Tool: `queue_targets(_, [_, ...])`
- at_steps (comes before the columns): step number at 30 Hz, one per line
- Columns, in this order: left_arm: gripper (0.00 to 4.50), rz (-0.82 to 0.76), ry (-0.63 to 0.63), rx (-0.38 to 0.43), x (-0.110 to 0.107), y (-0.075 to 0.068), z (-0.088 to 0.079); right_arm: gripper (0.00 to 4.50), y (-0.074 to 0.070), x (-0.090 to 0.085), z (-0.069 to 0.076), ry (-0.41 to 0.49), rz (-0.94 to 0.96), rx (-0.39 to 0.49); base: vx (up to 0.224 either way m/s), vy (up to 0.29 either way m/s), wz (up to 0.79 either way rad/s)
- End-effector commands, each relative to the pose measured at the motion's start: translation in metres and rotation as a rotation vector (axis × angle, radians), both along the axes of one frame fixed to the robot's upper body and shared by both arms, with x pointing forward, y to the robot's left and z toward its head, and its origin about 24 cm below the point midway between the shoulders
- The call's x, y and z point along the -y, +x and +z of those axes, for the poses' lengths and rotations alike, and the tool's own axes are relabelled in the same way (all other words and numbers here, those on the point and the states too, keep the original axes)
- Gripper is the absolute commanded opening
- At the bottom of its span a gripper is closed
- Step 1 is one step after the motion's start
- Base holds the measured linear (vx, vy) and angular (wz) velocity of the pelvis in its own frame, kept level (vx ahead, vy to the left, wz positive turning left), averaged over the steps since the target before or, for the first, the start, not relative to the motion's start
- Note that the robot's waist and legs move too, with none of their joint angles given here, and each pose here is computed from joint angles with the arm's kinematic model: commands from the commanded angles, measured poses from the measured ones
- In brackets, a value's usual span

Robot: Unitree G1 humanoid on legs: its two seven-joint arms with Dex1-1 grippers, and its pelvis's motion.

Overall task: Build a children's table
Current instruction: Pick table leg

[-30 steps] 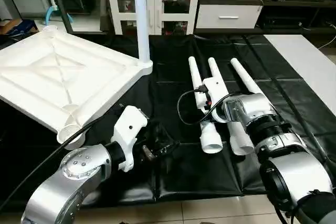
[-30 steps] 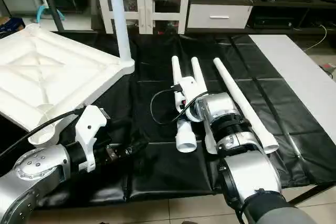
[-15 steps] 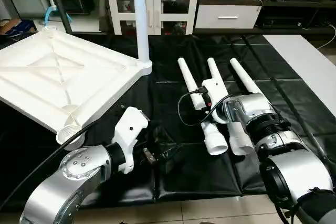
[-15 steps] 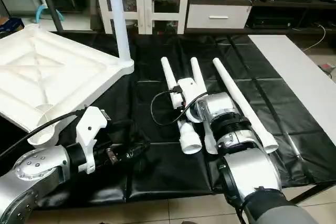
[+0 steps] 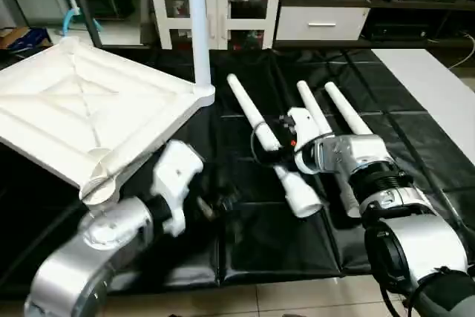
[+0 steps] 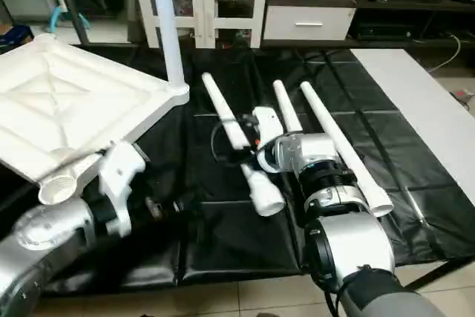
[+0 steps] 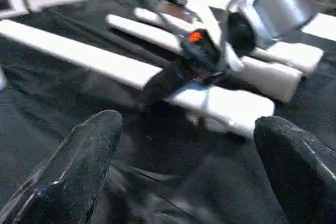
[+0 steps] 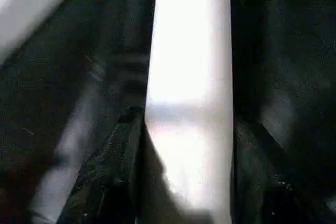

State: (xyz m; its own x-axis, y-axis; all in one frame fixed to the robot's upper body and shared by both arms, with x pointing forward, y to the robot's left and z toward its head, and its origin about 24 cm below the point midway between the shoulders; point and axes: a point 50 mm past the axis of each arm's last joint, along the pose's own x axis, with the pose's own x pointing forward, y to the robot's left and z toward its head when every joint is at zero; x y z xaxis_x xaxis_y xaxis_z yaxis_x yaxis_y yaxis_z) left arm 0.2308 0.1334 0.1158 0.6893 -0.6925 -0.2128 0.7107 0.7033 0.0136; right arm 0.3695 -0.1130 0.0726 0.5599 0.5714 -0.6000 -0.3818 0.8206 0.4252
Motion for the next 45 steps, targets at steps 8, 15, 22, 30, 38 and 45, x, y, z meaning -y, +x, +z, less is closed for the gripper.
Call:
queue_targets(8, [4.5,0.1,-0.307,0.094,0.0,0.018,0.042,1.8,-0.015,0.02,0.043,0.377,0.126,0.209,0.0,0.0,0.0])
queue_targets(15, [4.5,0.154,-0.436,0.125,-0.001,0.032,0.064,1.8,-0.05,0.032,0.064,0.64,0.296,0.274,0.0,0.0,0.0])
queue_targets(22, [4.5,0.238,-0.6,0.092,0.002,0.052,0.084,1.8,-0.077,0.029,0.078,0.798,0.439,0.298,0.0,0.0,0.0])
queue_targets(30, [4.5,0.084,-0.859,0.078,0.014,0.051,0.114,1.8,-0.087,0.02,0.083,0.806,0.498,0.314,0.0,0.0,0.0])
queue_targets(38, [4.5,0.121,-0.803,0.046,0.016,0.053,0.11,1.8,-0.083,0.004,0.079,0.524,0.482,0.462,0.0,0.0,0.0])
queue_targets(45, [4.5,0.164,-0.795,0.019,0.011,0.057,0.106,1.79,-0.08,-0.008,0.081,0.462,0.453,0.535,0.0,0.0,0.0])
